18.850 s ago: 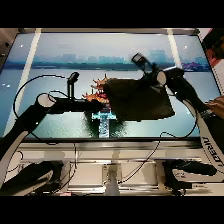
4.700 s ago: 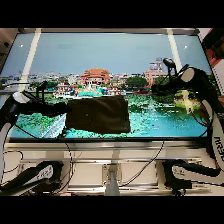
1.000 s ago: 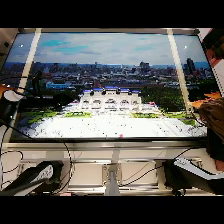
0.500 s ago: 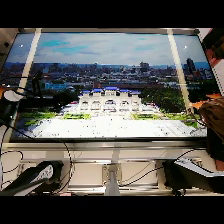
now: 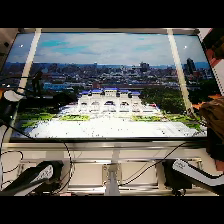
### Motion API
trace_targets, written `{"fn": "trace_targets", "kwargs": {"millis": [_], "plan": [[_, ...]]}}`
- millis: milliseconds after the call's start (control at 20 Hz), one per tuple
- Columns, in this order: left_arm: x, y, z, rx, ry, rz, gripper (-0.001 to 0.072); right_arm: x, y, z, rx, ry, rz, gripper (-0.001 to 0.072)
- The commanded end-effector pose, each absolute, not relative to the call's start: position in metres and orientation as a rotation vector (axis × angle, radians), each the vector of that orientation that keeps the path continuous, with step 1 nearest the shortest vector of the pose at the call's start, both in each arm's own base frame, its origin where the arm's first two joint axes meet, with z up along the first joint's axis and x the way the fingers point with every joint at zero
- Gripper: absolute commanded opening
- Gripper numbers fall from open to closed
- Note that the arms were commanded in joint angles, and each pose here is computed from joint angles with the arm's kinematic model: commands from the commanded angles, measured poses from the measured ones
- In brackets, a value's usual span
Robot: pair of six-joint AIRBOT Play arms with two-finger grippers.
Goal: Fold the clothes and pants, and hang the long-sleeved shirts on hangers.
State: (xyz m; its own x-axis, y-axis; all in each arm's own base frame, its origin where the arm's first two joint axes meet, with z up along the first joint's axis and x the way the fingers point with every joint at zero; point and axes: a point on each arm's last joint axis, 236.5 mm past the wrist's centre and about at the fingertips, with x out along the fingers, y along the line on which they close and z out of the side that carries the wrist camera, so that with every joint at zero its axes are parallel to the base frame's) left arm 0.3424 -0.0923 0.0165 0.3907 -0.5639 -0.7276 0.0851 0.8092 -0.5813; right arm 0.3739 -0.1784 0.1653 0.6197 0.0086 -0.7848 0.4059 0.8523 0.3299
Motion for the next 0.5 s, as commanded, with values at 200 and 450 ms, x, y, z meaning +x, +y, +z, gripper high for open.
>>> {"fn": "trace_targets", "kwargs": {"millis": [200, 450], "plan": [[0.342, -0.092, 0.016, -0.501, 1.102, -0.433, 0.0559, 0.447, 0.039, 0.180, 0.026, 0.817, 0.240, 0.0016], [0.342, -0.092, 0.016, -0.501, 1.101, -0.434, 0.0559, 0.444, 0.017, 0.141, -0.324, 0.953, 0.142, 0.0016]]}}
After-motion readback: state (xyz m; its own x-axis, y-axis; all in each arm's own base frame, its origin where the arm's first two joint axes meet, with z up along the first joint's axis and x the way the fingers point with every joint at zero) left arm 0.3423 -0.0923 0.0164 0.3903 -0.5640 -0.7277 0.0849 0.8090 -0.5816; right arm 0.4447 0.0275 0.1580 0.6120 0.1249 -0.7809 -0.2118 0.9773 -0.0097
